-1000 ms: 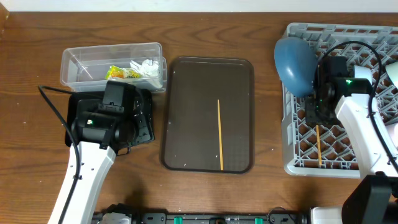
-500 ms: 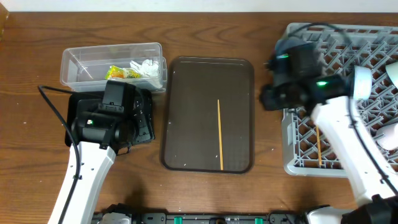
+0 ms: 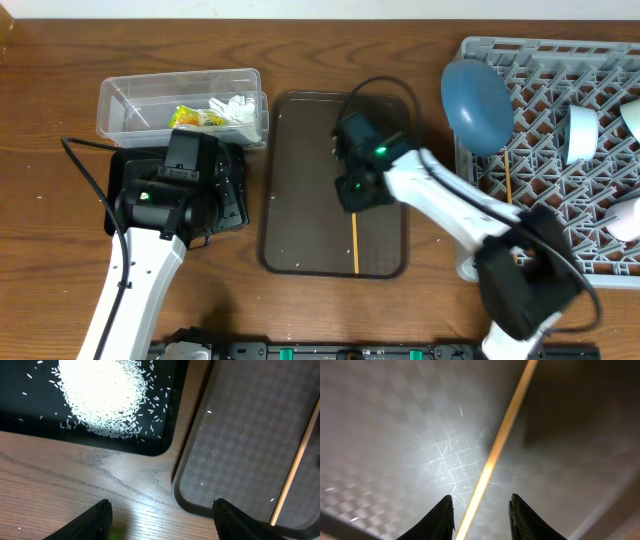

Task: Sort waste into correct bins and load items into the dishwasher rack
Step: 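Return the right gripper to the brown tray and grasp the second chopstick, then carry the second chopstick with the right gripper into the rack and release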

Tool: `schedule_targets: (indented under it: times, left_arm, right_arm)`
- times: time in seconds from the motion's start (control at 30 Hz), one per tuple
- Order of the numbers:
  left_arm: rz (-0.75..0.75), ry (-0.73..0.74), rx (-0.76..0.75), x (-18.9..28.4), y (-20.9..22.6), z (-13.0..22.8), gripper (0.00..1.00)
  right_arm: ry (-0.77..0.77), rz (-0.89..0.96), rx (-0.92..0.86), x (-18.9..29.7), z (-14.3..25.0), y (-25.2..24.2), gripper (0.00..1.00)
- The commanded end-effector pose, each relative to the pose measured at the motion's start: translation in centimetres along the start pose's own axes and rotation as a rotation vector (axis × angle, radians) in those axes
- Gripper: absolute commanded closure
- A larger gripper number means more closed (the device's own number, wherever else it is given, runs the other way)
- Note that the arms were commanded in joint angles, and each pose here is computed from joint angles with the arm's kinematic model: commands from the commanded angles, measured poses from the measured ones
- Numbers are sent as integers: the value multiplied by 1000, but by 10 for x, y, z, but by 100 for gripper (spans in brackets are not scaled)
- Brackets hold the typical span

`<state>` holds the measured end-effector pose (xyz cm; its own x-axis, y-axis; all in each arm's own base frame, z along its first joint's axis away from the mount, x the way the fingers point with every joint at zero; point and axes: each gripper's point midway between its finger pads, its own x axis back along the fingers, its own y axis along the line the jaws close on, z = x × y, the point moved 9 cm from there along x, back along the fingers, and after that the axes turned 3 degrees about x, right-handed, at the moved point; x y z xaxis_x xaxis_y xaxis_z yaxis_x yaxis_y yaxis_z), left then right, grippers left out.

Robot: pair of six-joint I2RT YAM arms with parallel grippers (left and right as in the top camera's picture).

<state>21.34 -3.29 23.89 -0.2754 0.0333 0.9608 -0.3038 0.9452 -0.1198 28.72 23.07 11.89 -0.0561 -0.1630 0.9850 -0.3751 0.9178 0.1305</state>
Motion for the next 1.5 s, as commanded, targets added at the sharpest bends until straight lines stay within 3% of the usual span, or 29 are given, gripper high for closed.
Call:
schedule_targets:
  times: [0.0,0.07,0.13,0.17,0.2,0.47,0.7,0.93,1.17,1.47]
  left_arm:
    - [-26,4,1,-3,3,0,32]
    - [-25,4,0,-3,3,0,33]
    - [-26,4,0,-3,3,0,32]
    - [-25,4,1,-3,3,0,32]
    - [-26,4,0,-3,3,0,33]
    - [-26,4,1,-3,3,0,32]
    - [-26,4,1,-3,3,0,33]
    - [-25,3,1,-3,3,0,33]
    - [-25,4,1,-3,3,0,33]
    - [-27,7,1,-3,3,0,33]
  right_arm:
    - [57,37,-69,-24,3,5,67]
    - [88,49,-87,-35,6,4,71]
    - [116,61,-105,-43,8,2,83]
    - [126,66,-109,-45,10,2,97]
    - [130,80,-119,-46,10,0,99]
    - [88,129,-181,-19,6,-23,99]
    - [-162,62,-141,80,-1,-54,99]
    - [-324,143,-201,166,35,-106,99]
    - [-205,333,-256,179,69,-167,99]
    - [-118,362,-381,170,84,-223,99]
